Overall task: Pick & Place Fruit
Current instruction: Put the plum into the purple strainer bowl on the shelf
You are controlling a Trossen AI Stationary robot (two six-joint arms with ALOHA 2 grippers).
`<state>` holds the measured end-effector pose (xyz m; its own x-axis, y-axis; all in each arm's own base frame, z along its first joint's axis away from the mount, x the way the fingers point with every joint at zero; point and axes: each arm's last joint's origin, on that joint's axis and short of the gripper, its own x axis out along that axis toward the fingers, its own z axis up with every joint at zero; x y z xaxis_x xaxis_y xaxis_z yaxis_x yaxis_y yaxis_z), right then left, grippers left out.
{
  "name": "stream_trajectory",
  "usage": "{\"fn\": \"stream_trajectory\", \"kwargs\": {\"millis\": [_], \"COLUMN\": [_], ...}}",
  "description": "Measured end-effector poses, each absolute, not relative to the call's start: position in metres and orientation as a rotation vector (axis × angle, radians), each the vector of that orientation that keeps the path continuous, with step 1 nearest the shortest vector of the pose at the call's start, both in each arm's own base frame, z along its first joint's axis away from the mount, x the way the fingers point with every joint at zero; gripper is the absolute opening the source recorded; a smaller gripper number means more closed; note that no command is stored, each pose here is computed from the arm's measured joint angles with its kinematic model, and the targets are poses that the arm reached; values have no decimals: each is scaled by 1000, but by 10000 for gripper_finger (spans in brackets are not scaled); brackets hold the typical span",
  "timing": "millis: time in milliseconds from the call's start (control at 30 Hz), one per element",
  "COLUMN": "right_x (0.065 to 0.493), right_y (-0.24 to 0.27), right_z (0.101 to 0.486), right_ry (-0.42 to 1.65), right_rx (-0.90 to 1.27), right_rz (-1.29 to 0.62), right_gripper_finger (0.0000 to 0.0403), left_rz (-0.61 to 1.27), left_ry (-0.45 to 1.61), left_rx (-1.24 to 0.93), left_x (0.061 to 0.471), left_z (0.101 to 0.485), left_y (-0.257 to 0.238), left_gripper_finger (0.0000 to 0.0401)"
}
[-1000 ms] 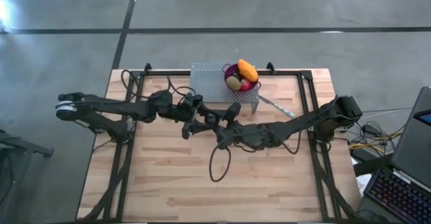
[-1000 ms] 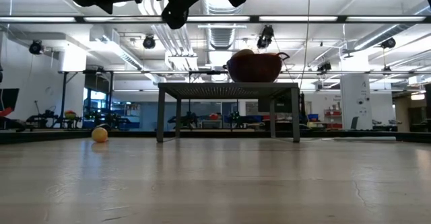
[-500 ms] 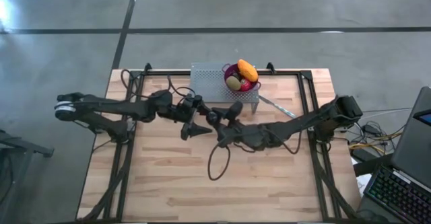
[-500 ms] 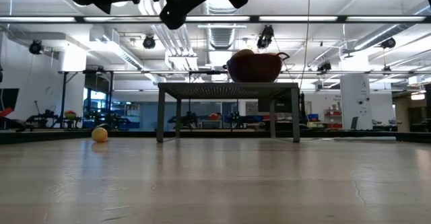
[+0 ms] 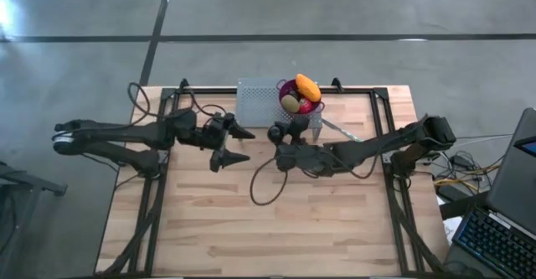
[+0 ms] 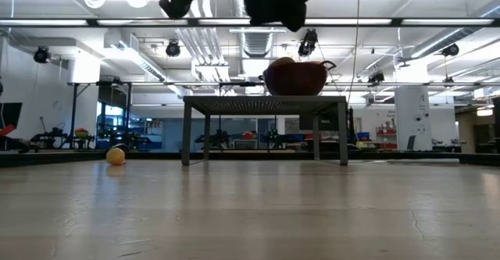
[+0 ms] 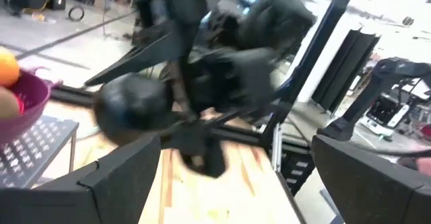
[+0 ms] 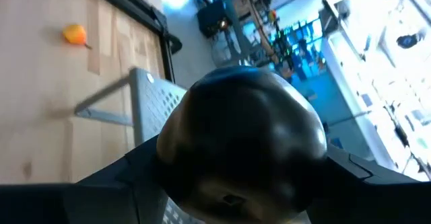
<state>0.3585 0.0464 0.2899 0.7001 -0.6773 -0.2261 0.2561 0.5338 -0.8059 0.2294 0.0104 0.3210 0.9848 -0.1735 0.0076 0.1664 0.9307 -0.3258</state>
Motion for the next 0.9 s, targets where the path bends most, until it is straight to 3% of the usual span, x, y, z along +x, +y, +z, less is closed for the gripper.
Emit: {"fn": "stream_trajectory", "kwargs": {"millis": [200, 467, 667, 900], "right_x": [351, 335, 313, 288], "right_y": [29, 16, 6, -13], "right_z": [302, 319, 331, 344], "right_ry": [566, 554, 556, 583], "right_rx": [-778, -726, -578, -486], "right_rz": [-644, -671, -543, -528], "right_gripper_finger": [263, 249, 264, 249], "left_rz": [-175, -169, -166, -159], "left_ry": [-15, 0, 2, 2], "left_rx": [-325, -301, -276, -256], "left_x": [219, 208, 207, 208], "left_z": [329, 333, 333, 332], "left_y": [10, 9, 9, 9], "left_gripper_finger": [390, 390, 390, 390]}}
